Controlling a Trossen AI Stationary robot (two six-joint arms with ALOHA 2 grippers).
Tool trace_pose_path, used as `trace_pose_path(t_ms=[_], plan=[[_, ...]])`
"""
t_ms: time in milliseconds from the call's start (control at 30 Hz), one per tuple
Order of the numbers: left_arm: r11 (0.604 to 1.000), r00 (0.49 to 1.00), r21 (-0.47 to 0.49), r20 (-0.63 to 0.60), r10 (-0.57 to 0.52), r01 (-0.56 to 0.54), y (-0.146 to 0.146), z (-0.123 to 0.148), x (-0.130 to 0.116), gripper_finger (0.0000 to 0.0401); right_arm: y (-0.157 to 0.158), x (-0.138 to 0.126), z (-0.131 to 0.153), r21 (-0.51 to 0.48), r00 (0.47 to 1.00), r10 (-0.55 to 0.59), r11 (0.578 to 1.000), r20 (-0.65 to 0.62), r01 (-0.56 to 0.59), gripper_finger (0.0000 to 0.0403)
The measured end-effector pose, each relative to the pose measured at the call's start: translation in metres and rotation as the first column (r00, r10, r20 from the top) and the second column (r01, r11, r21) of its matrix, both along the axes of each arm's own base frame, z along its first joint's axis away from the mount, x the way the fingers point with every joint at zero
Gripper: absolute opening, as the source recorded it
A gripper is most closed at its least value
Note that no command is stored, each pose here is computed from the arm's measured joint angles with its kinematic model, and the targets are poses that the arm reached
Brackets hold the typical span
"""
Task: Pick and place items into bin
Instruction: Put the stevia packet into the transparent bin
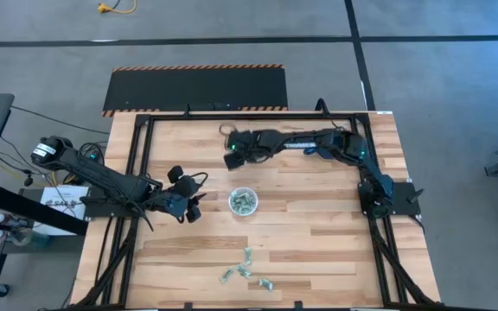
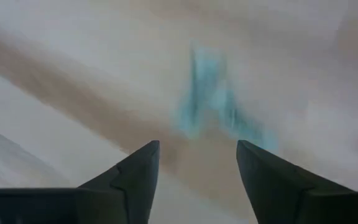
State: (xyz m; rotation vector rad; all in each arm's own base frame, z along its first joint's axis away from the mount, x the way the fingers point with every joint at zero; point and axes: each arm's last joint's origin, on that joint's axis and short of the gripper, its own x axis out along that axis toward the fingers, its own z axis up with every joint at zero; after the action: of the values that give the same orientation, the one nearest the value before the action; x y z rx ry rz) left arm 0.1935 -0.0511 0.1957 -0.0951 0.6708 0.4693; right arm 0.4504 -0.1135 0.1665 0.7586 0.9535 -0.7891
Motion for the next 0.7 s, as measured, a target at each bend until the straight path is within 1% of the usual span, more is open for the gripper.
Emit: trace_pose_path(t_ms=[33,100,133,167,233,400,500,600,700], plan=[[1.000,1.000,0.001,0.000,0.000,0.000,0.000,0.000,0.000,0.0144,0.001,-0.001,-0.008,0.014,0.999,0.002,1.000,-0.033,-0.002,0.0216],[1.000,1.000,0.003,-0.002,0.001,-0.001,0.000,0.000,0.000,0.0144,0.001,0.005,-0.016,0.029,0.999,-0.036,0.999,-0.012,0.037,0.0226],[1.000,1.000,0.003,-0.003,0.001,-0.001,0.000,0.000,0.000,0.0144,-0.001,0.003,-0.018,0.046,0.998,-0.059,0.997,-0.027,0.060,0.0230],[1.000,1.000,0.004,-0.003,0.001,-0.001,0.000,0.000,0.000,0.0144,-0.003,0.001,-0.022,0.056,0.996,-0.071,0.996,-0.046,0.074,0.0234],[1.000,1.000,0.006,-0.007,0.001,-0.001,0.000,0.000,0.000,0.0144,-0.008,0.004,-0.027,0.058,0.996,-0.082,0.995,-0.027,0.083,0.0239],[1.000,1.000,0.009,-0.010,0.000,0.000,0.001,0.000,0.000,0.0144,-0.005,0.002,-0.025,0.052,0.997,-0.064,0.996,-0.049,0.067,0.0242],[1.000,1.000,0.008,-0.010,0.003,-0.003,0.001,0.000,0.000,0.0144,-0.005,0.002,-0.017,0.037,0.998,-0.059,0.998,-0.023,0.059,0.0243],[1.000,1.000,0.007,-0.005,0.005,-0.005,0.002,0.000,0.000,0.0144,-0.007,0.003,-0.012,0.006,0.995,-0.097,0.995,0.001,0.097,0.0243],[1.000,1.000,0.003,-0.002,0.003,-0.003,0.001,0.000,0.000,0.0144,-0.009,0.004,-0.013,0.017,0.988,-0.149,0.989,0.032,0.149,0.0243]])
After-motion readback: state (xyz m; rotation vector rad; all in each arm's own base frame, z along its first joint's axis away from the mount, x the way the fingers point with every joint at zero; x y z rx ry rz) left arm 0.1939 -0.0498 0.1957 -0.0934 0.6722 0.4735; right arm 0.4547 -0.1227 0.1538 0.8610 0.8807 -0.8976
